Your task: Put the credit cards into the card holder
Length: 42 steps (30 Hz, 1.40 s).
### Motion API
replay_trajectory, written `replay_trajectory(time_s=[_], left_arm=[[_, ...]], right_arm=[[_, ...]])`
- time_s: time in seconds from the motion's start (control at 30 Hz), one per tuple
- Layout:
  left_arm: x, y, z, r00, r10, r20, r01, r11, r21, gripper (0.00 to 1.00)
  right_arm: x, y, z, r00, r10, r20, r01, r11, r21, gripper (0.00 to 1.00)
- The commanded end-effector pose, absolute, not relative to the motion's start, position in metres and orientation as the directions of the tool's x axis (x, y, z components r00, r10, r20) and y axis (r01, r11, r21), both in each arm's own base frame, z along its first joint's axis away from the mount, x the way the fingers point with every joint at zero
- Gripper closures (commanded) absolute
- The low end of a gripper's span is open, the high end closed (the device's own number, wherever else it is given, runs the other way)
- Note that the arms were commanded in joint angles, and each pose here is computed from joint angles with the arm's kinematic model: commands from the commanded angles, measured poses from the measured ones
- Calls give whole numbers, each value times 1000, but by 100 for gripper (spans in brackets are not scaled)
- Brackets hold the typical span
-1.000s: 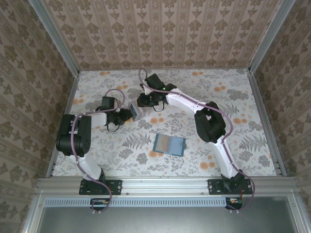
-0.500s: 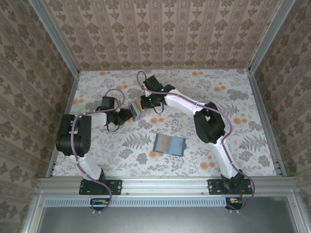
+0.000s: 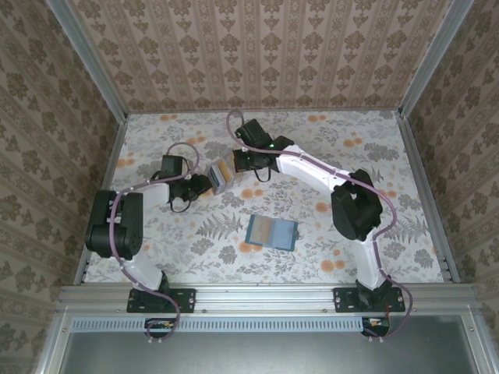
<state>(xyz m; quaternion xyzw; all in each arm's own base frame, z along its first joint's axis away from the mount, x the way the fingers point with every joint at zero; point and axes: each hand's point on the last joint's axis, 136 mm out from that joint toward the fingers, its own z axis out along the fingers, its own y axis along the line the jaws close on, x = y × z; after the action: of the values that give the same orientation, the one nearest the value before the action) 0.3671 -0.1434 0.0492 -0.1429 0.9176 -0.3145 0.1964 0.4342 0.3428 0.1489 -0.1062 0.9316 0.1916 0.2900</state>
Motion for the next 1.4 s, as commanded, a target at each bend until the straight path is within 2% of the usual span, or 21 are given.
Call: replay_trajectory(time_s=[0.0,0.2,0.47,0.53,0.6,0.7,0.9,1.37], left_arm=[[355,-143,68,-882,-350,-317,-90,783,-615,67],[317,-166,92,-911,-210,-355,35,818,-574,64],[252,-207,92,-937,16,-349,217,810,-545,61],[237,-220,84,-925,104,-366,297,798,-524,63],[226,-227,68,-932,159,-327,318,793,-520,65],[213,-242,56,-938,210,-276,334,763,-554,66],[203,-262,42,-922,291,-254,384,768,-512,66],[196,-272,8,-949,277,-154,316,808,-497,72]], right_arm=[[424,324,184,-779,5,-627,-269,901,341,100],[368,280,183,-804,130,-581,-174,882,438,100],[274,245,136,-893,221,-391,-75,786,614,100],[256,241,126,-914,221,-340,-54,764,643,100],[241,239,115,-932,210,-295,-43,745,665,100],[226,233,98,-951,212,-226,3,737,675,100],[216,225,63,-963,239,-126,84,709,700,100],[215,230,41,-976,202,-82,84,696,713,100]])
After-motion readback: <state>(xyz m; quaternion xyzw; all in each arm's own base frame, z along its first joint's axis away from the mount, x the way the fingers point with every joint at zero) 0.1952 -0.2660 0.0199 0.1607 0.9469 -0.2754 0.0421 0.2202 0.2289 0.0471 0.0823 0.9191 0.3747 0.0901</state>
